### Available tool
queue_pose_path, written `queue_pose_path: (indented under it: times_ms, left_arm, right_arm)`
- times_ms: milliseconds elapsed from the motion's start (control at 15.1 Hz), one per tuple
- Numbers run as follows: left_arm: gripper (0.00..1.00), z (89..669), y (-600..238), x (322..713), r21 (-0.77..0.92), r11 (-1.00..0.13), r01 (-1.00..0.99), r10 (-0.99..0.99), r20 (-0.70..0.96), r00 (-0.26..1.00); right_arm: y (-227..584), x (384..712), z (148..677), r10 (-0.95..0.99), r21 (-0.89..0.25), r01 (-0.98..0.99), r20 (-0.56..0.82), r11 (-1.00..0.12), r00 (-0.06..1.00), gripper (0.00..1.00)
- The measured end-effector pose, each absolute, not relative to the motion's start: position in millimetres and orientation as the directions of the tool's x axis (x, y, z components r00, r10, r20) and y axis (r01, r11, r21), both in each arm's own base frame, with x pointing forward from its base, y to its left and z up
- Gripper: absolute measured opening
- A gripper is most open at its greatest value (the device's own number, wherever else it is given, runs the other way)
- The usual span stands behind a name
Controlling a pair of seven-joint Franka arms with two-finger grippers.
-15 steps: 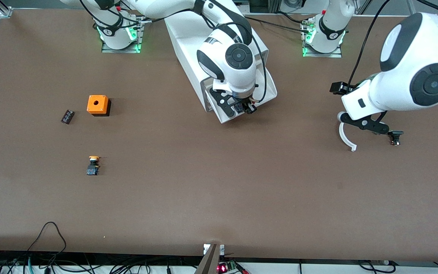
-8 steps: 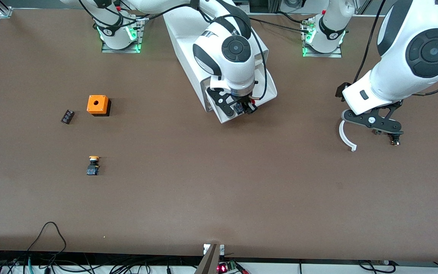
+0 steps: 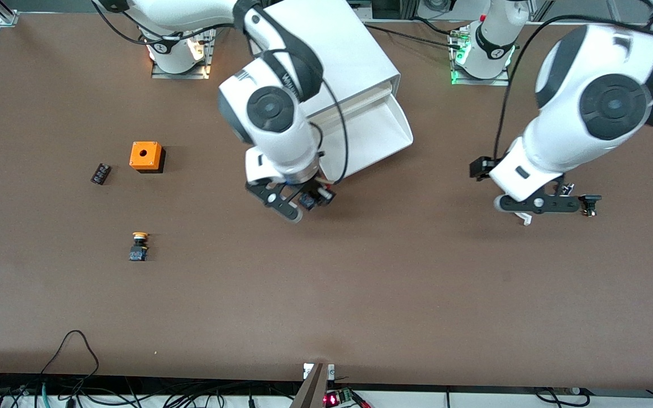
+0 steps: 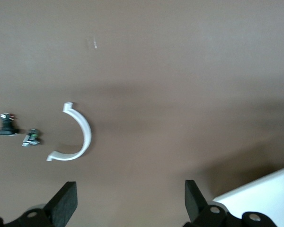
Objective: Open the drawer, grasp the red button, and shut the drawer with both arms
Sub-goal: 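Close the drawer with the left gripper while the right gripper carries button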
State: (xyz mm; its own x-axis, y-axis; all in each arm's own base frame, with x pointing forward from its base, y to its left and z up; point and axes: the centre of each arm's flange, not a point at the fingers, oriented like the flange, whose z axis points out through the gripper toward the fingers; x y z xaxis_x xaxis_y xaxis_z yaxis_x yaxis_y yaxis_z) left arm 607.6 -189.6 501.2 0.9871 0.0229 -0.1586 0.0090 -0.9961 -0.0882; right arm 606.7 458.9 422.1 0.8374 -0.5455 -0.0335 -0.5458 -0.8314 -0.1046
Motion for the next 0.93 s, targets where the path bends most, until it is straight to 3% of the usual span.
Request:
queue_pose_path:
  times_ms: [531, 929]
  left_arm:
    - [1.0, 400, -307, 566, -0.043, -0.969, 0.245, 0.246, -0.02, 0.969]
    - [0.99, 331, -359, 523, 0.016, -0.936, 0.351, 0.351, 0.016, 0.936]
  right_arm:
    - [316, 688, 413, -0.243, -0.083, -0.243, -0.001, -0.967, 0.97, 0.43]
    - [215, 713, 350, -0.061, -0.03, -0.064, -0.089, -0.998, 0.994, 0.43]
